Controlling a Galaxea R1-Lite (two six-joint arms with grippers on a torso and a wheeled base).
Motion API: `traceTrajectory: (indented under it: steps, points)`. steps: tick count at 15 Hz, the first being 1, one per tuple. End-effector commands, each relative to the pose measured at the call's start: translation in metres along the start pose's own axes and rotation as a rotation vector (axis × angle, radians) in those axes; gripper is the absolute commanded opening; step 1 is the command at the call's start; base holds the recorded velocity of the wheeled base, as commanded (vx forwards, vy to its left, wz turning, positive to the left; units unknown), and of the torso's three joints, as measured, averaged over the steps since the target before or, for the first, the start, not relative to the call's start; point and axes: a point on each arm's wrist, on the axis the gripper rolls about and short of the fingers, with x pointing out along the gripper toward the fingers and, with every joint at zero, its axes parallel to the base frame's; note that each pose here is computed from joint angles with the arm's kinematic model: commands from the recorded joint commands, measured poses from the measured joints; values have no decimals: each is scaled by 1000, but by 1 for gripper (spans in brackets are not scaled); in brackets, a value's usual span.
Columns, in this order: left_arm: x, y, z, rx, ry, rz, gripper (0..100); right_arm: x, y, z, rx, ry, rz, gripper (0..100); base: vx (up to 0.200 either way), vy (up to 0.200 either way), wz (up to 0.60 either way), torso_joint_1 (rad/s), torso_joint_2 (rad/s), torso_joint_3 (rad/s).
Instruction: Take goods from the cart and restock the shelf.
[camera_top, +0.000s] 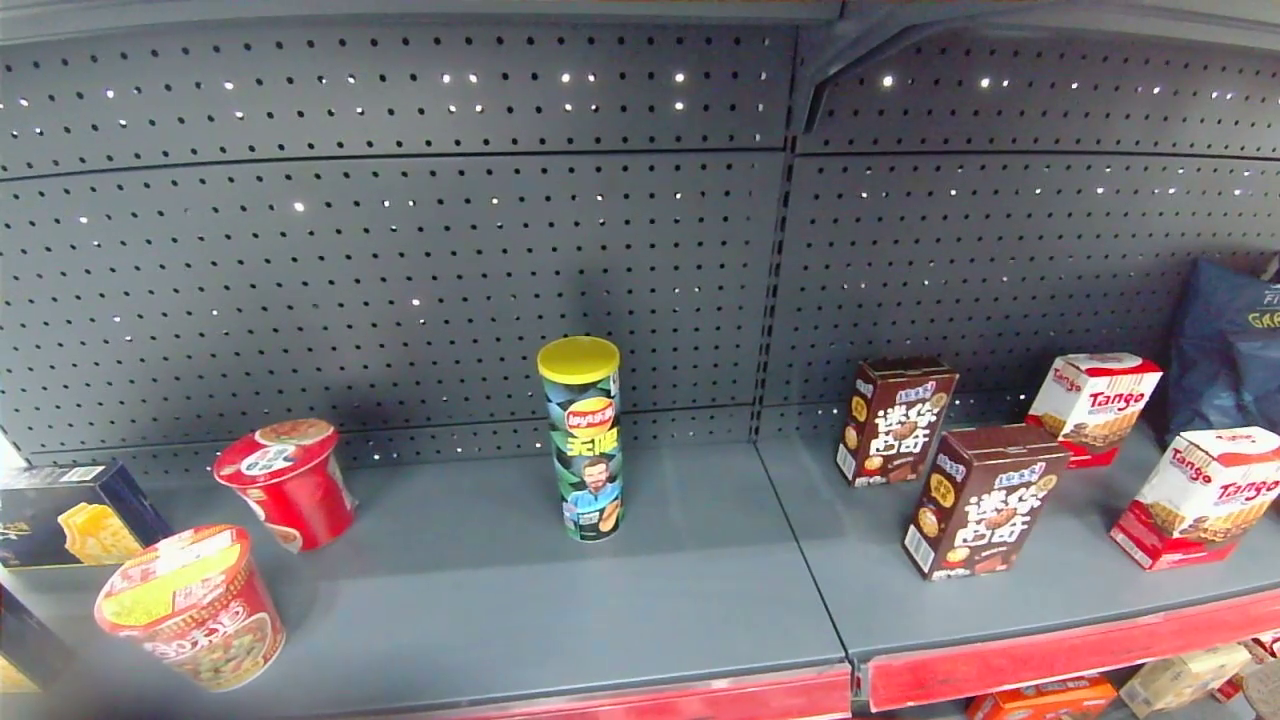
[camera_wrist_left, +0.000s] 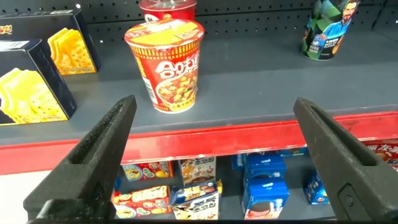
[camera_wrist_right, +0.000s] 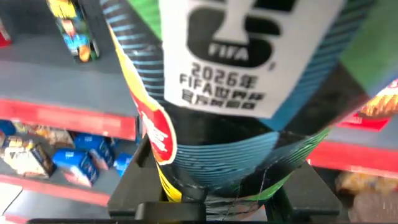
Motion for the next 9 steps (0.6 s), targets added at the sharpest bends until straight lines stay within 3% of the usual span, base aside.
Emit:
traceTrajectory:
  steps: [1,3,4,5,6,7,9]
  points:
    - [0,0,0,5,-2,-7,100,-2,0,3,3,23,-12,0,0,0,0,0,0,0]
    - [0,0,1,-1,8,7,100,-5,1,5,-14,68,-24,0,0,0,0,0,0,0]
    - [2,1,2,34,35,99,100,-6,1,8,-21,71,-27,0,0,0,0,0,0,0]
    - [3,1,3,65,44,101,100,-7,1,10,-22,69,-27,0,0,0,0,0,0,0]
    - [3,-1,2,113,44,23,100,-7,1,16,-22,71,-27,0,0,0,0,0,0,0]
    - [4,-1,3,134,56,16,100,-9,2,19,-21,77,-26,0,0,0,0,0,0,0]
    - [5,-1,3,144,73,27,100,-9,2,23,-31,81,-29,0,0,0,0,0,0,0]
